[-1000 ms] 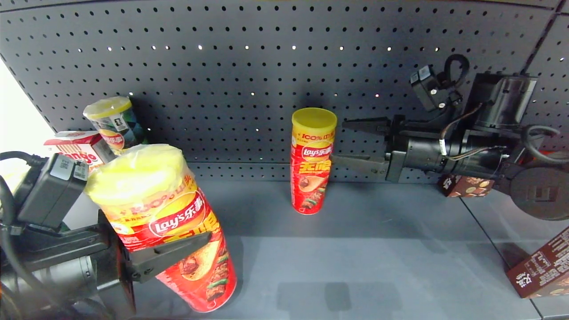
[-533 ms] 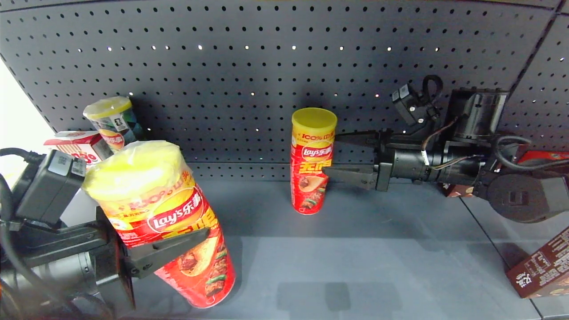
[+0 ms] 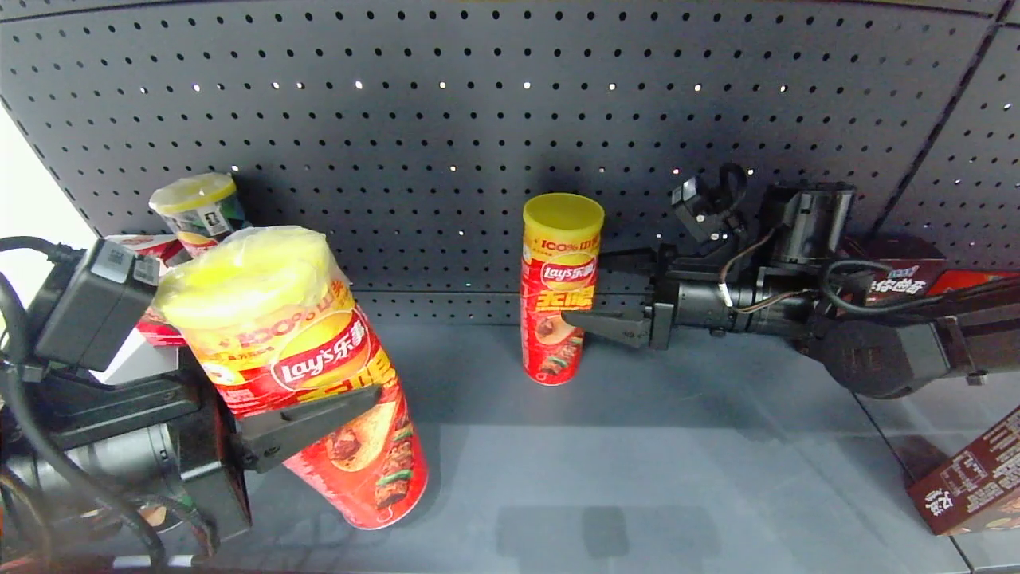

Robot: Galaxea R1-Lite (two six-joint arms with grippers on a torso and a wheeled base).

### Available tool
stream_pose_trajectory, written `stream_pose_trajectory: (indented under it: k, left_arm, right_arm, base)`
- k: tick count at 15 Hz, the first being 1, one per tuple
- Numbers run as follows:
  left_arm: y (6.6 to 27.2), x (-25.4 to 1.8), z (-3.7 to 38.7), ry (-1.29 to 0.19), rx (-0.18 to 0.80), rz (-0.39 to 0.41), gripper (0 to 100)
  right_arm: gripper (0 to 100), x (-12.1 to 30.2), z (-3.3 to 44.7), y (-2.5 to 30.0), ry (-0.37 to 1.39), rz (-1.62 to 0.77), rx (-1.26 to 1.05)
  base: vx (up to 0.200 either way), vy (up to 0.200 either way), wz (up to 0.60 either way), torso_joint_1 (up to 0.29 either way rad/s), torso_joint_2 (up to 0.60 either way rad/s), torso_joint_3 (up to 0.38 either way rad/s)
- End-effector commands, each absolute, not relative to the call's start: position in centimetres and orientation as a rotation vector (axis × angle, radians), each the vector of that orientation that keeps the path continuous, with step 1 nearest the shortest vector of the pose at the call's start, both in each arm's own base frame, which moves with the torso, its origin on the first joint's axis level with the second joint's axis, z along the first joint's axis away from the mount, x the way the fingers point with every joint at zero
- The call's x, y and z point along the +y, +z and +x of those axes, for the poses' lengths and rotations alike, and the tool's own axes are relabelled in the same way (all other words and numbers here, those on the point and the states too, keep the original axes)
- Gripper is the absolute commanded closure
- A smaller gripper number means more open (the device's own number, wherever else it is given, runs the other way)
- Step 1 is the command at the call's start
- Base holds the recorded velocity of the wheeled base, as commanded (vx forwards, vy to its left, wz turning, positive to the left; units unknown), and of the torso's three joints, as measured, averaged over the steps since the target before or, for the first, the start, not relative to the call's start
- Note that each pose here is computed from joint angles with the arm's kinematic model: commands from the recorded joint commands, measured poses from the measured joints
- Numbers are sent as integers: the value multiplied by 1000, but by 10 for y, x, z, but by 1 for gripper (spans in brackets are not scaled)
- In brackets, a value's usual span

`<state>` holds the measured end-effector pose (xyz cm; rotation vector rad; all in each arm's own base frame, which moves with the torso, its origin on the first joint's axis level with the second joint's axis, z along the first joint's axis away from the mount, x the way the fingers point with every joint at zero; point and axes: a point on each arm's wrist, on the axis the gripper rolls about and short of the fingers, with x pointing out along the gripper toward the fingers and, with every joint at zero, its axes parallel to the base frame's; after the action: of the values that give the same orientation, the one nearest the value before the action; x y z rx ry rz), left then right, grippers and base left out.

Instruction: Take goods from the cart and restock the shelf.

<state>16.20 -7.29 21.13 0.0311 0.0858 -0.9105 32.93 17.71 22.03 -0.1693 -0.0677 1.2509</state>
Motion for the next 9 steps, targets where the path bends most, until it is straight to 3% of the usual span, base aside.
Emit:
stream_pose_trajectory:
  k: [1,9]
  left_arm:
    - [211,-75,169,-910,98,30,100]
    - [209,-76,170,-908,106,30,100]
  right_arm:
    - [0,181,337,206,1255,-164,-40]
    - [0,191,354,186,1293,-157,-25]
  base:
    - [0,0,0,0,0,0]
    - [0,0,0,0,0,0]
